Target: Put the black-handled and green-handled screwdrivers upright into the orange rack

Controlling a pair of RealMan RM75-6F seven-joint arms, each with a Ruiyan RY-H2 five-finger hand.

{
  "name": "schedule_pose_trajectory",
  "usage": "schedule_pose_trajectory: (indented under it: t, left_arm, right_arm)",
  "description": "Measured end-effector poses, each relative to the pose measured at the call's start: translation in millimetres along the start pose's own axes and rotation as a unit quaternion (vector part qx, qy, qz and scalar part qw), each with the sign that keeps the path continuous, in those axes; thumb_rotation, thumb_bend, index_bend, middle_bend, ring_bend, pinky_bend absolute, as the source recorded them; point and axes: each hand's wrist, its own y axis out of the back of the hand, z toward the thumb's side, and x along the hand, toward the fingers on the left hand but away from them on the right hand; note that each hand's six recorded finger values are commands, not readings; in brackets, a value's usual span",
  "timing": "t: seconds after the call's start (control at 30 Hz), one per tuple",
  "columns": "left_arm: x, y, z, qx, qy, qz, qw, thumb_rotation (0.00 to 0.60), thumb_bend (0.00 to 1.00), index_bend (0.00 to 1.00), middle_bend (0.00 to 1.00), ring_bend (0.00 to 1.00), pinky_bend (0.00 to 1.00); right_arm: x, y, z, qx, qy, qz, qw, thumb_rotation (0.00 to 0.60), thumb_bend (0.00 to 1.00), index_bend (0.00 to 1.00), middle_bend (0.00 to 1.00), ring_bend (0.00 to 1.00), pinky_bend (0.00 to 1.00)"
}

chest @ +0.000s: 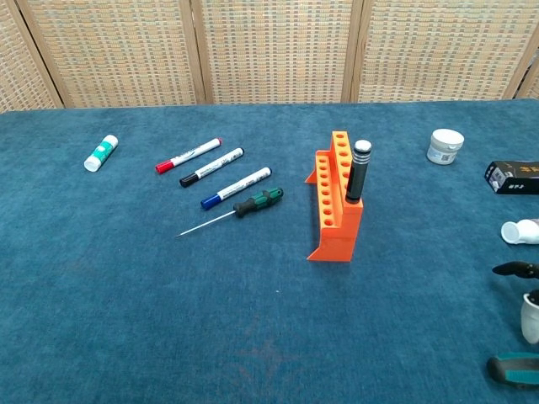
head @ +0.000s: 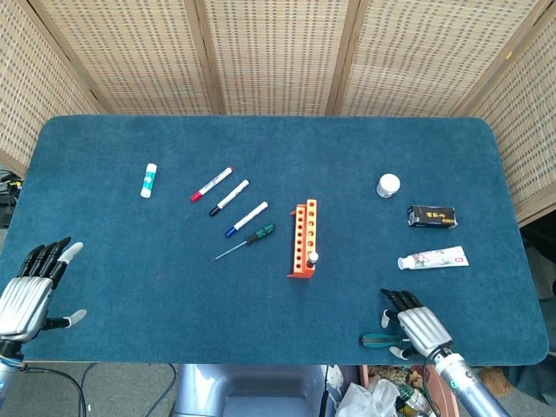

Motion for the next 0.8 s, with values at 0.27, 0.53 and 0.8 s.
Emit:
schedule_pose_trajectory:
  t: [0.27, 0.53, 0.8]
  left_arm:
    - [0.1, -0.4, -0.1, 0.000, 0.001, -0.001, 1.0000, 0.600, 0.00, 0.00, 0.00, 0.00, 0.00]
    - [0.2, -1.6, 0.7, 0.001, 0.000, -0.002, 1.0000, 0.600, 0.00, 0.00, 0.00, 0.00, 0.00]
    - [0.7, -1.3, 0.2, 0.001, 0.001, -0.003, 1.0000, 0.600, 0.00, 0.00, 0.00, 0.00, 0.00]
  right_arm:
    - [-1.9, -6.8, -2.7, -0.008, -0.006, 0.004, 0.9999, 0.600, 0.28, 0.47, 0.00, 0.00, 0.00]
    - [-3.4, -8.3, 4.7, -0.028, 0.008, -0.006, 0.9996, 0.600, 0.37, 0.54, 0.00, 0.00, 0.01]
    - [-4.3, -6.8, 8.6, -0.043, 0.016, -0.017, 0.9988, 0.600, 0.42, 0.59, 0.00, 0.00, 0.02]
